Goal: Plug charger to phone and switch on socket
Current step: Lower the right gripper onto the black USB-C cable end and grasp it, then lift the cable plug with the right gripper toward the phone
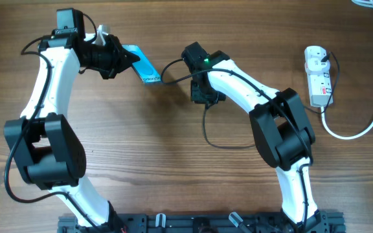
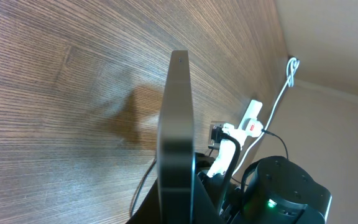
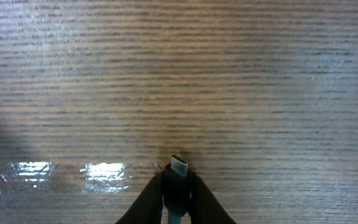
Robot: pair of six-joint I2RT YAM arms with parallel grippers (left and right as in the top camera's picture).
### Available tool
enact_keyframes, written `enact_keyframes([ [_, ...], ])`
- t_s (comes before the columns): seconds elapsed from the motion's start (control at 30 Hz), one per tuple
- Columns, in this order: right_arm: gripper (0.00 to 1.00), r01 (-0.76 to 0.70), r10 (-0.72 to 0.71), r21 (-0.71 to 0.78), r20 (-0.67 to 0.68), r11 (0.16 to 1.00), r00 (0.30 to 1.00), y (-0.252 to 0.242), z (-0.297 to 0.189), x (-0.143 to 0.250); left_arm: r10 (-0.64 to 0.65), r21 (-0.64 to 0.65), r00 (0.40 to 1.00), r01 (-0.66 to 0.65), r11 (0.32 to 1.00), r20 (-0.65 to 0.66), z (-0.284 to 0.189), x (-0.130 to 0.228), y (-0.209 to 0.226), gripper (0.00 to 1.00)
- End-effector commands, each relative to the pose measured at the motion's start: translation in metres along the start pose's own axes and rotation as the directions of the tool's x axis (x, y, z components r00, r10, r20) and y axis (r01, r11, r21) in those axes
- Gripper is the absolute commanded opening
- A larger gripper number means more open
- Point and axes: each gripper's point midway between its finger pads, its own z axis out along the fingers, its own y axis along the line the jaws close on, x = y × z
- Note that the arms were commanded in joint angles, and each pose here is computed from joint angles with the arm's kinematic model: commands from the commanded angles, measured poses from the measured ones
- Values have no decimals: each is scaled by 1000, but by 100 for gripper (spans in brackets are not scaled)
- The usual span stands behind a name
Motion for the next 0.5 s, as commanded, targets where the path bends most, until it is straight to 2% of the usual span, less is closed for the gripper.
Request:
enact_keyframes([
  [0.0,18,1,-1,4,-123,1000,992,-1,26,28,27,32,999,-27,999,17,-11,3,-17,4],
  [0.23,17,-9,6,-26,-132,1000,991,3,26,28,27,33,1000,-27,999,16,-11,3,-17,4],
  [0.27,15,-11,7,-29,-127,1000,992,3,26,26,27,33,1000,-27,999,16,-11,3,-17,4],
  [0.33,4,-18,14,-33,-119,999,993,2,27,23,26,33,1000,-27,999,16,-11,3,-17,4],
  [0.47,4,-37,33,-40,-106,998,994,-1,23,17,27,33,1000,-27,999,16,-11,3,-17,4],
])
